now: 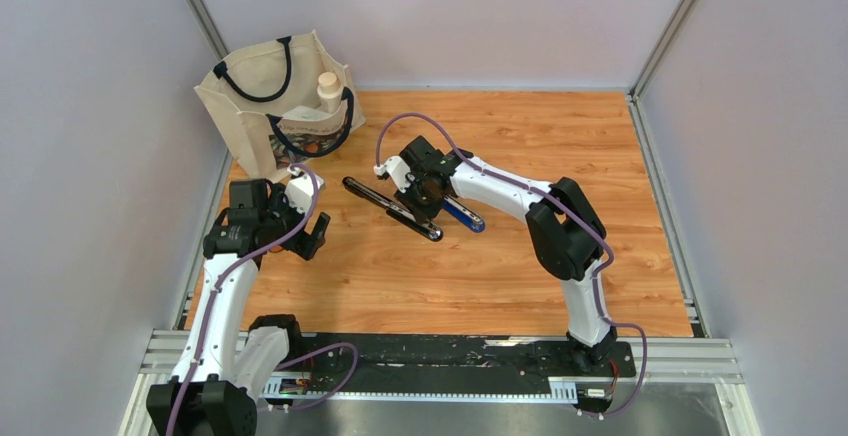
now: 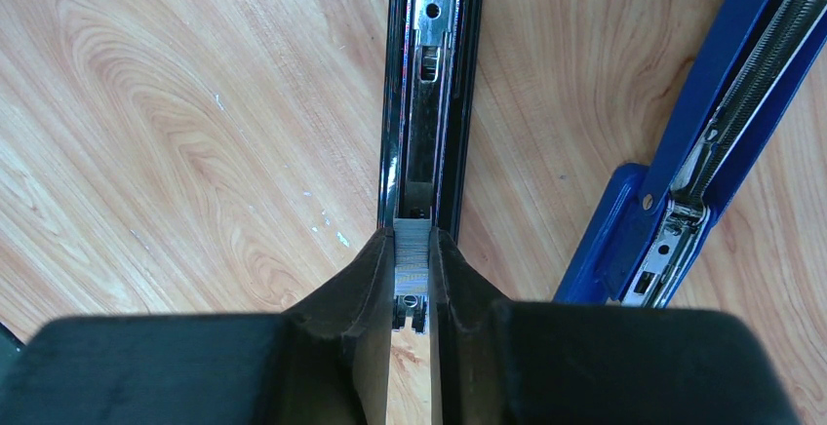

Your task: Load the staples into the stapler

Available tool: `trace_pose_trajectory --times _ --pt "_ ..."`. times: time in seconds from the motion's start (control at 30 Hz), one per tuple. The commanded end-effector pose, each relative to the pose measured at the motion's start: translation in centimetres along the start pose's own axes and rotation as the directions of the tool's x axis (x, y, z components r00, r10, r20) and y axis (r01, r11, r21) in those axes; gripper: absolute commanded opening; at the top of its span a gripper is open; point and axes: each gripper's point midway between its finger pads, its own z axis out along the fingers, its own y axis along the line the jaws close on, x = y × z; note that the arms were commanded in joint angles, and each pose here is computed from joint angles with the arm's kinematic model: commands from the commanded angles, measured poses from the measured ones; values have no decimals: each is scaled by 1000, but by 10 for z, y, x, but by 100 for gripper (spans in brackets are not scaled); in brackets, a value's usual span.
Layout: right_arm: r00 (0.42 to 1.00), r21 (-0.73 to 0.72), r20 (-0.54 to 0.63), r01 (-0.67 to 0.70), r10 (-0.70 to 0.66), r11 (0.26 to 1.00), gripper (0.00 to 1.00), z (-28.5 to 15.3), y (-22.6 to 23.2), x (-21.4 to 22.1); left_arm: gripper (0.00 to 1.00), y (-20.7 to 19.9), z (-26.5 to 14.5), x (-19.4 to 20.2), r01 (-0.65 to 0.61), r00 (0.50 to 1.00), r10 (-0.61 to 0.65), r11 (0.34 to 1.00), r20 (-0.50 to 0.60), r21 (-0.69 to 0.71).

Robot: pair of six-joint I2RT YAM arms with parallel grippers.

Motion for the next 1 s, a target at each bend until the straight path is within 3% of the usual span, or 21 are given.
trace_pose_trajectory --times 0.0,0.53,0.97 --pt "1000 1 -5 15 -15 1000 18 5 -1 -2 93 3 1 -6 -30 999 30 1000 29 1" --pt "1000 6 -11 9 -9 1000 22 7 -2 -1 93 2 2 -6 -28 999 28 1000 29 5" --pt "1000 38 -9 -21 22 999 20 7 -6 -3 93 2 2 -6 -27 999 27 1000 28 6"
